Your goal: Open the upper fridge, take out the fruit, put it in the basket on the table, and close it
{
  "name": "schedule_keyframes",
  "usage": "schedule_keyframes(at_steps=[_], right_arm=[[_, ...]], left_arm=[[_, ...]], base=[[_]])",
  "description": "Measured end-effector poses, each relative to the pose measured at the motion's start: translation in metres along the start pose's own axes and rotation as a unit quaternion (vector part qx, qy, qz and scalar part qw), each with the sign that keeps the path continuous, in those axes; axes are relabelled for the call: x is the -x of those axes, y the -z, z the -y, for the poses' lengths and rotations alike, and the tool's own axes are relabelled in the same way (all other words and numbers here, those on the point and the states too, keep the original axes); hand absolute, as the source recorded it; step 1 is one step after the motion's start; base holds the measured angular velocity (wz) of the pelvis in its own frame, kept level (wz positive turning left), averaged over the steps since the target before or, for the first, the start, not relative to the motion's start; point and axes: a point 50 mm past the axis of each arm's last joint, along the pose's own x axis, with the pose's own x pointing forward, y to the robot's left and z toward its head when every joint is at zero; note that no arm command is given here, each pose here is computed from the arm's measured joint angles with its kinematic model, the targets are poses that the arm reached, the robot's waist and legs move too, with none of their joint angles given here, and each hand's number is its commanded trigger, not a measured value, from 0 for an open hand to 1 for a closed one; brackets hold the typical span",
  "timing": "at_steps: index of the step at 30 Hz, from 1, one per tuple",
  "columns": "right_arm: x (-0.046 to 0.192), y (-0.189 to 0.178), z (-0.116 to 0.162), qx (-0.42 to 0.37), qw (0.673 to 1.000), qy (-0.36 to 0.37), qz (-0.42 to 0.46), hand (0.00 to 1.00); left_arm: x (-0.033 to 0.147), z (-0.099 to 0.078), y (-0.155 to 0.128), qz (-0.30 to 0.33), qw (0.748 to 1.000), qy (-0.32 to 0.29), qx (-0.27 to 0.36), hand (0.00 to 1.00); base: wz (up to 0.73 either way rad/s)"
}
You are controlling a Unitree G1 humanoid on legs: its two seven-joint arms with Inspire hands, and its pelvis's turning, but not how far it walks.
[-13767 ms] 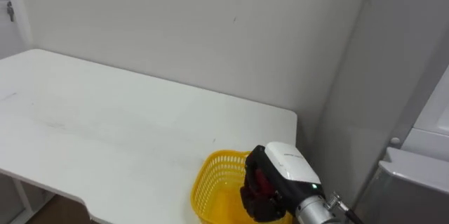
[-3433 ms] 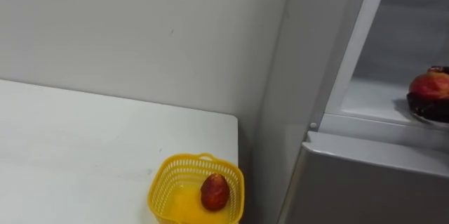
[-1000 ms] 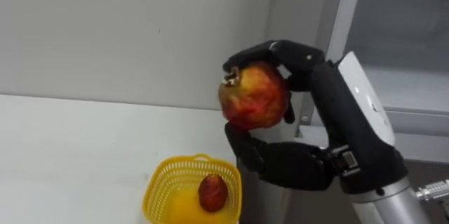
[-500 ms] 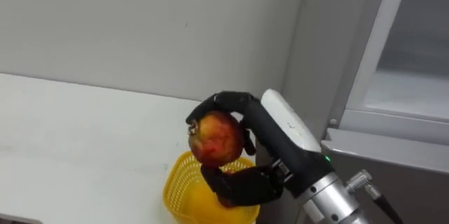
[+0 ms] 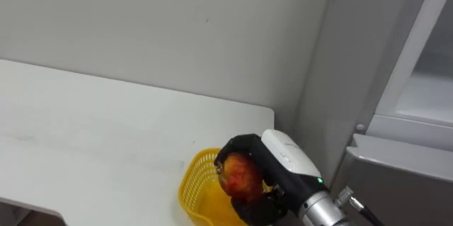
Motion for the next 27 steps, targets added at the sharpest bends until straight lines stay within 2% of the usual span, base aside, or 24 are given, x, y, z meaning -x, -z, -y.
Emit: schedule_keyframes(at_steps=[24,25,26,27], right_arm=[[-0.0025,0.0092,-0.0094,-0.001,1.0,-0.022,-0.021,1.0],[-0.0033,0.0086,-0.0087,-0.001,1.0,-0.021,-0.02,0.92],[-0.0036,0.0084,-0.0083,-0.001,1.0,-0.02,-0.019,0.79],[-0.0041,0.008,-0.0078,0.0,1.0,-0.02,-0.018,0.74]], left_arm=[[0.0003,-0.0047,-0.0003,0.002,1.0,-0.006,0.0,0.0],[0.0003,-0.0048,-0.0005,0.003,1.0,-0.006,0.0,0.0],[0.0003,-0.0048,-0.0006,0.003,1.0,-0.006,0.0,0.0],[0.0003,-0.0047,-0.0006,0.003,1.0,-0.006,0.0,0.0]], base=[[0.02],[0.0],[0.0],[0.0]])
